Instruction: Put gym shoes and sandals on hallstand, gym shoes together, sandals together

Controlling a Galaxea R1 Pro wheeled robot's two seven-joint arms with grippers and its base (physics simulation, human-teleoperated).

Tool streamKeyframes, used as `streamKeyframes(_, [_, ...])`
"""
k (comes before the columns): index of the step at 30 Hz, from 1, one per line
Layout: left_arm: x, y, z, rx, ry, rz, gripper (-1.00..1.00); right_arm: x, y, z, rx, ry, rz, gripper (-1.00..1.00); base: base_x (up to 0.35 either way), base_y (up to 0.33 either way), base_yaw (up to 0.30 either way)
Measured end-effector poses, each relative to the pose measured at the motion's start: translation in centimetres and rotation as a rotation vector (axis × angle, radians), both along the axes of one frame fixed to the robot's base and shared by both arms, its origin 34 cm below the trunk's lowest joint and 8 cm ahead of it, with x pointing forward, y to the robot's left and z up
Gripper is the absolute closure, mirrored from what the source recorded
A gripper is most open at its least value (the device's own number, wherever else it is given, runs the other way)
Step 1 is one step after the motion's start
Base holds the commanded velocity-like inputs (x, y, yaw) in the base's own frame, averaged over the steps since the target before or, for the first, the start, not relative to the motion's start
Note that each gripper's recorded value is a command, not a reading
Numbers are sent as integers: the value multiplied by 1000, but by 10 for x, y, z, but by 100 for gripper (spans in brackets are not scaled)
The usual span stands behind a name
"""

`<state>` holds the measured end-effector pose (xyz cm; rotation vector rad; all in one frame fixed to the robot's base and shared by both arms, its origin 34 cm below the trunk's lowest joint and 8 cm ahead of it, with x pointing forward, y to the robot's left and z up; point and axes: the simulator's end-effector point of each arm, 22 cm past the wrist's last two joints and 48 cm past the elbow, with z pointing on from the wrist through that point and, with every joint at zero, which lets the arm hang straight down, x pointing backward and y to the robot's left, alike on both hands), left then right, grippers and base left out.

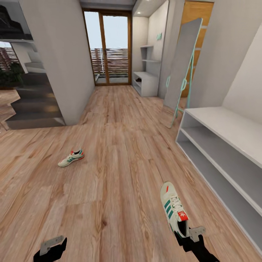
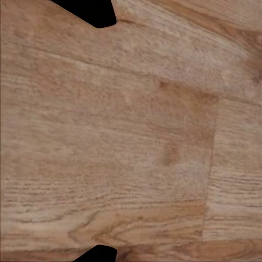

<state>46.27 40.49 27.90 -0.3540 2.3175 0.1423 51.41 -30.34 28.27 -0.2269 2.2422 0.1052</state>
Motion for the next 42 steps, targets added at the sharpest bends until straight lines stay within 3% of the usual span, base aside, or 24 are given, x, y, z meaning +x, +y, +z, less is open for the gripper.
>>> streamKeyframes(24, [1, -1, 1, -1, -3, -2, -100, 2, -1, 2, 0, -6, -5, 100, 338, 0, 11])
streamKeyframes(42, [7, -1, 9, -1, -25, -3, -100, 8, -1, 11, 0, -27, -3, 100, 338, 0, 178])
